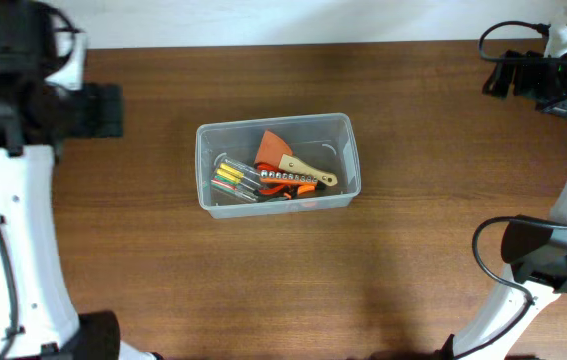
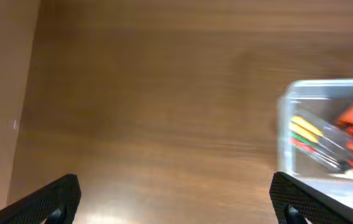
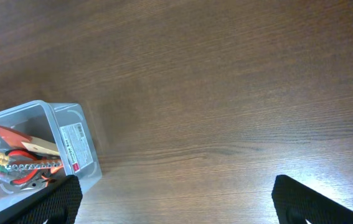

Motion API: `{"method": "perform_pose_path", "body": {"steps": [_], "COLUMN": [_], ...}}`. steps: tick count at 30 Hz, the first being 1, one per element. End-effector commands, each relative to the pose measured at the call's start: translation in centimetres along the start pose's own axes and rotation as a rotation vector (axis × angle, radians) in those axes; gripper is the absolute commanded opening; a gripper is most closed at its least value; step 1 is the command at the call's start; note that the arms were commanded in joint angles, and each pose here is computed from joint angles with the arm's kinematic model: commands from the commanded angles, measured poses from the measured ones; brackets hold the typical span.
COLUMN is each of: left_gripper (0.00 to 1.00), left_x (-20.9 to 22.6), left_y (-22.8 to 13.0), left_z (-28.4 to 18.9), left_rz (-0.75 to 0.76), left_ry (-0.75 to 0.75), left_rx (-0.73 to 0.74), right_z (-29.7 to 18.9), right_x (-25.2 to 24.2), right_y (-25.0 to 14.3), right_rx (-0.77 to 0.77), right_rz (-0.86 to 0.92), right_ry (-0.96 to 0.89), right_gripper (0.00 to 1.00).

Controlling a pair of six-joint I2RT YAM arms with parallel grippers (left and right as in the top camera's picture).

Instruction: Pack container

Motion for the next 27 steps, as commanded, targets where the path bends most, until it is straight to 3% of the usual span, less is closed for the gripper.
{"method": "perform_pose_path", "body": {"steps": [1, 9, 16, 22, 27], "left_gripper": [0.99, 0.99, 0.99, 0.99, 0.99], "left_x": [4.3, 7.5, 7.5, 7.5, 7.5], "left_y": [-0.7, -1.3, -1.3, -1.3, -1.3], "left_z": [1.6, 1.7, 1.7, 1.7, 1.7], "left_rz": [-0.161, -0.238, -0.238, -0.238, -0.238], "left_ry": [0.073, 0.123, 0.122, 0.122, 0.122], "left_rx": [0.054, 0.064, 0.063, 0.063, 0.063], "right_z": [-0.3, -6.4, -16.5, -21.3, -20.8], "right_x": [1.8, 11.7, 19.2, 17.3, 14.4], "right_y": [-0.1, -2.4, -9.4, -16.4, -22.4], "right_rx": [-0.007, -0.137, -0.352, -0.431, -0.411], "right_rz": [-0.029, -0.263, -0.505, -0.525, -0.513], "right_ry": [0.026, 0.104, 0.234, 0.249, 0.199], "right_gripper": [0.98, 0.98, 0.98, 0.98, 0.98]}}
Point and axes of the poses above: each gripper's point midway between its finger pads, its own z axis out along the fingers, its own x axis along the line the jaws close on, y = z × x, the point moved 4 cm from there along -z, back along the fingers, and after that the axes turned 4 degrees about -z, right-handed, at the moved point
